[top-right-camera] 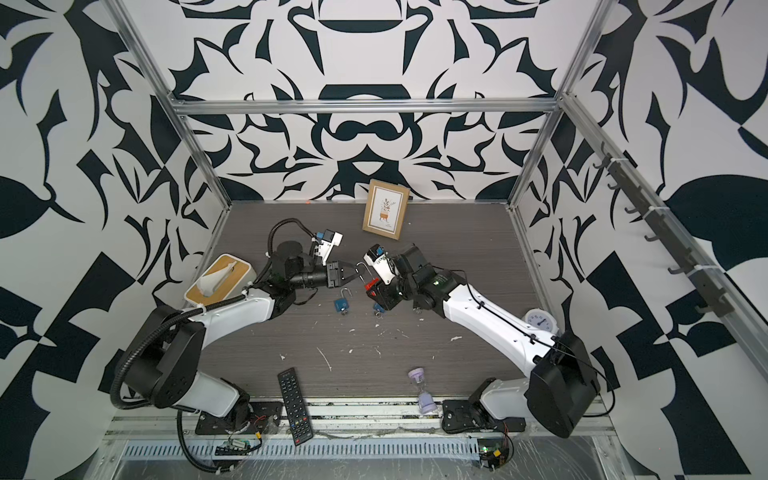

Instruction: Lock with the key

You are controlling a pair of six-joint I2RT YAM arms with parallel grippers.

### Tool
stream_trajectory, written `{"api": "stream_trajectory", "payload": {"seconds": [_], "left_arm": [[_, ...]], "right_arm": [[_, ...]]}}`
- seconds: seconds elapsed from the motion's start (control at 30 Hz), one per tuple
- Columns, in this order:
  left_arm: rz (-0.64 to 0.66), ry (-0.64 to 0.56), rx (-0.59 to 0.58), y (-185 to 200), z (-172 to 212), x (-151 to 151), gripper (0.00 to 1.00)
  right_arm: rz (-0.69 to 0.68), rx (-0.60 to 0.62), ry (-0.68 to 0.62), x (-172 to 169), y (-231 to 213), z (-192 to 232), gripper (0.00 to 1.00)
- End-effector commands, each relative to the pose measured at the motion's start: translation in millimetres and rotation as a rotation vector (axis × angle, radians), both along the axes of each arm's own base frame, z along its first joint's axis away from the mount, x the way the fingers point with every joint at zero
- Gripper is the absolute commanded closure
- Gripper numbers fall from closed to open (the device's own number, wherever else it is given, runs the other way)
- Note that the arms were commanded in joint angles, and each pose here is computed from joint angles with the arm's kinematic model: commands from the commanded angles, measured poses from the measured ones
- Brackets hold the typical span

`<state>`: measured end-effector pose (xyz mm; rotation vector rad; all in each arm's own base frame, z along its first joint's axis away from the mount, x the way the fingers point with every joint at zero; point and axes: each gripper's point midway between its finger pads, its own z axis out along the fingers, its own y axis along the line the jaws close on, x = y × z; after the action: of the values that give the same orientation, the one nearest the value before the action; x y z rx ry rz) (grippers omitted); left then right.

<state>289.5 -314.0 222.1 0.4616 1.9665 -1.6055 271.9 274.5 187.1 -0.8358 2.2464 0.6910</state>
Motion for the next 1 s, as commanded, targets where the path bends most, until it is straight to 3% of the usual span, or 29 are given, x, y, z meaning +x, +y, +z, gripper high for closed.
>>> {"api": "stream_trajectory", "payload": {"seconds": [0.0,0.27,0.53,0.87,0.97], "left_arm": [[0.05,-0.052,-0.001,3.8,18.5,-0.1,1.0],[0.099,-0.094,0.052,11.9,31.0,-0.5,1.0],[0.211,-0.079,0.02,28.2,61.4,-0.4,1.0],[0.423,0.109,-0.081,57.2,86.8,4.2,1.0],[0.443,0.179,-0.127,59.5,87.9,4.0,1.0]], "right_arm": [[-0.03,0.13,-0.027,10.1,6.6,24.7,0.48],[-0.061,0.308,-0.035,20.3,-7.6,46.4,0.43],[-0.059,0.492,-0.259,21.5,-29.8,76.3,0.39],[0.042,0.639,-0.505,14.1,-21.7,114.8,0.35],[0.067,0.641,-0.515,11.1,-18.9,122.4,0.35]]}}
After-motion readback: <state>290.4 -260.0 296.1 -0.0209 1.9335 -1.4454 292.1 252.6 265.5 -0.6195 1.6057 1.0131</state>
